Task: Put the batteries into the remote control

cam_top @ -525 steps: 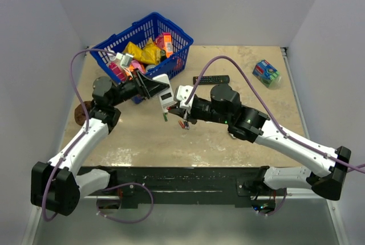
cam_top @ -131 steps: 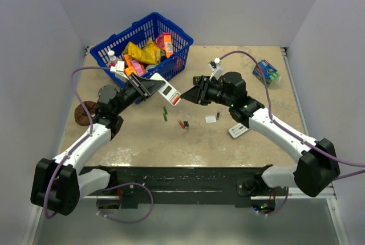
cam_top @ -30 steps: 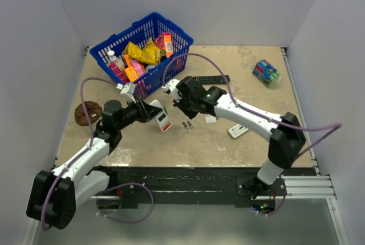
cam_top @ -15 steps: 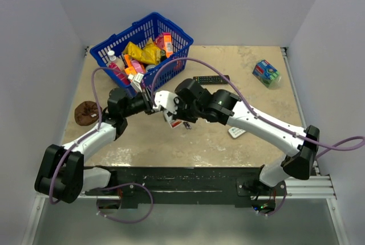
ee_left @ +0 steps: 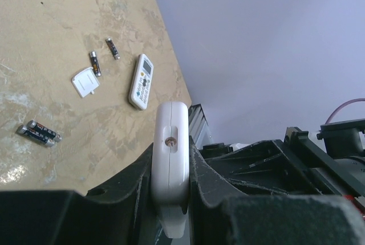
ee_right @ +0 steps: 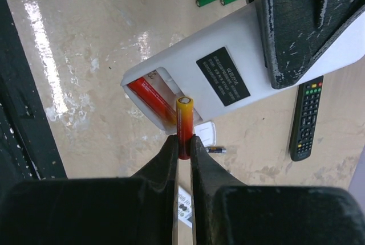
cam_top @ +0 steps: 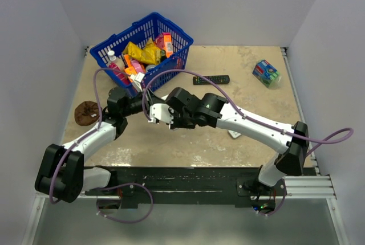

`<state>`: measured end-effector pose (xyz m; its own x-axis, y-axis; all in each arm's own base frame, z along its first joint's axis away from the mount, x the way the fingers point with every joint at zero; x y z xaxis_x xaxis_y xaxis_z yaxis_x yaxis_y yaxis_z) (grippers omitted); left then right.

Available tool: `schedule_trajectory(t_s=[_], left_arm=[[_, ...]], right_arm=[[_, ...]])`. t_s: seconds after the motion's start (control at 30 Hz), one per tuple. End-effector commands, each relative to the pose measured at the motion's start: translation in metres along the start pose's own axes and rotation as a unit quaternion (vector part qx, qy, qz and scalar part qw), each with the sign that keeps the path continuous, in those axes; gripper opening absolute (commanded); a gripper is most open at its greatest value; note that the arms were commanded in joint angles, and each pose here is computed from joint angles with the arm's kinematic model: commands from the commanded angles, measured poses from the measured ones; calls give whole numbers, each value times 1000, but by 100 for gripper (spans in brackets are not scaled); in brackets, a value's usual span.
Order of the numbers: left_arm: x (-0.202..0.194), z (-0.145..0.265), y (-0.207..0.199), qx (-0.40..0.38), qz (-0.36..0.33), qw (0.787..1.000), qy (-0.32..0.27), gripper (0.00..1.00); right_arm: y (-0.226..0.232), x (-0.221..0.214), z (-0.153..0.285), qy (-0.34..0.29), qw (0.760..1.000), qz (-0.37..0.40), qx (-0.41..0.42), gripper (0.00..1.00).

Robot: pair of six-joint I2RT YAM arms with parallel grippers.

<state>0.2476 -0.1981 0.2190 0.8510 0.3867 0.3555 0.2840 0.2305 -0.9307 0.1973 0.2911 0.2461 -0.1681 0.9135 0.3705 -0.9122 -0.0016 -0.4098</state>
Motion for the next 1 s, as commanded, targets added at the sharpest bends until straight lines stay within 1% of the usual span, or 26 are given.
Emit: schedule_trajectory(t_s=[0.0,0.27,0.53,0.97], left_arm=[[11,0,-26,-30,-14,999,4,0],[10,-2,-25,-17,4,1000,23,0],[9,-3,-23,-2,-17,999,47,0],[0,-14,-17,8,-16,996,91,0]], right_arm=[[-4,10,13,-10,1000,21,-11,2],[3,8,9,10,999,36,-9,2],[8,8,7,28,998,50,-15,2],[19,13,-3,48,996,77,-5,3]])
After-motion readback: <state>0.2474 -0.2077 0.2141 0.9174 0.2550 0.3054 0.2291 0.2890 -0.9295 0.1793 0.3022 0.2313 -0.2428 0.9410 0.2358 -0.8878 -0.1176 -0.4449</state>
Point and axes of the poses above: each gripper's point midway between its finger pads, its own z axis back along the fingers, its own y axis along the line the jaws close on, x = y × z, the point moved 5 cm from there along z, back along the fingers, and after that the axes turned 4 degrees about z, right-handed, at the moved point
